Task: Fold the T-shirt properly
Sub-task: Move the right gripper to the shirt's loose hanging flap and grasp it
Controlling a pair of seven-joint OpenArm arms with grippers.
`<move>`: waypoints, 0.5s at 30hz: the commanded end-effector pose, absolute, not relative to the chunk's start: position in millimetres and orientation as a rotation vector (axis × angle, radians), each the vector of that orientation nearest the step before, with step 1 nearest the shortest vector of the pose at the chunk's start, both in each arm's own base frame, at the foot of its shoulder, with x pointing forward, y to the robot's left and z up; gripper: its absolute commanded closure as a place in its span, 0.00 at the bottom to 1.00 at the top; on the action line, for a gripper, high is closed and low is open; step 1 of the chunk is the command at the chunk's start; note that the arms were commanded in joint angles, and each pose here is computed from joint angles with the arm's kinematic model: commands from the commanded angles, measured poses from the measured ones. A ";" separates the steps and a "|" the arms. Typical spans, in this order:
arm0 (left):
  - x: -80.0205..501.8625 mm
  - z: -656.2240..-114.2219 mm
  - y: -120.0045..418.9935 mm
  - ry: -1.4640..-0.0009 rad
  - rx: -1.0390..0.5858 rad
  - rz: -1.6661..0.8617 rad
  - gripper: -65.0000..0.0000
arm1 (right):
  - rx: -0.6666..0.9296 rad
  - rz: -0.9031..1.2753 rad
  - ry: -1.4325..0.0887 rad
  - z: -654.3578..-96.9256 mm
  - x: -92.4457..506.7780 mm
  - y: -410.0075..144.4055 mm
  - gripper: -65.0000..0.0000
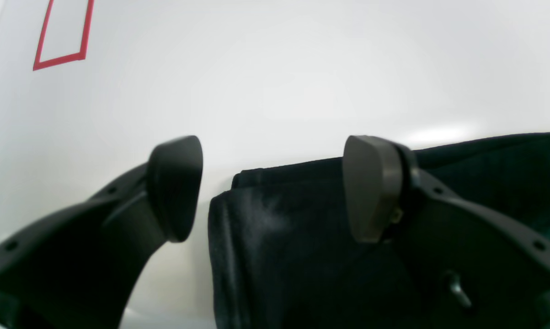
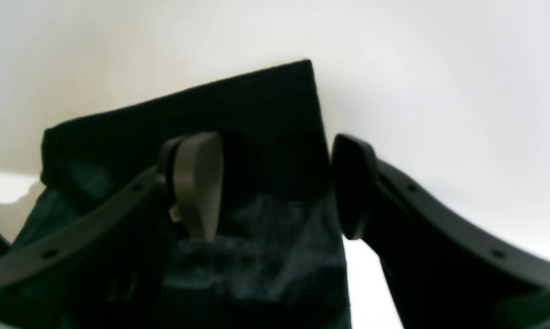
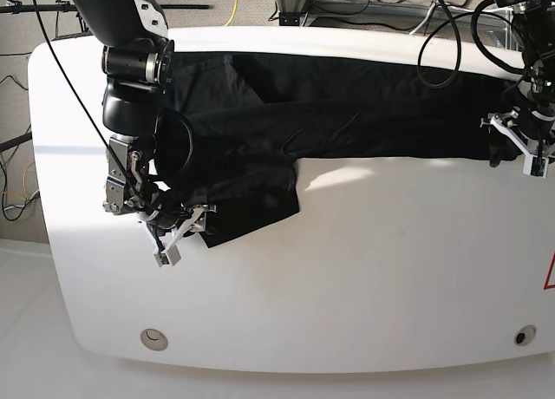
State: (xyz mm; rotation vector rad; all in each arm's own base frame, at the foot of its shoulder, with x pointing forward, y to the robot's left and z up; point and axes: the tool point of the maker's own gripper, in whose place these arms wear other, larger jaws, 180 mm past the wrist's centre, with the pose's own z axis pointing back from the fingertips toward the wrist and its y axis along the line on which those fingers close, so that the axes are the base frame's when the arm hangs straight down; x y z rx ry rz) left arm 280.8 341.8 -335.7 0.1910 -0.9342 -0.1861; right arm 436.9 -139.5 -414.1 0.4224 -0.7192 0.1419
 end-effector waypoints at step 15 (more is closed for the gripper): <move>288.9 -319.1 344.0 -0.980 0.205 -0.201 0.30 | 0.399 0.159 -0.714 -418.8 437.9 -144.2 0.43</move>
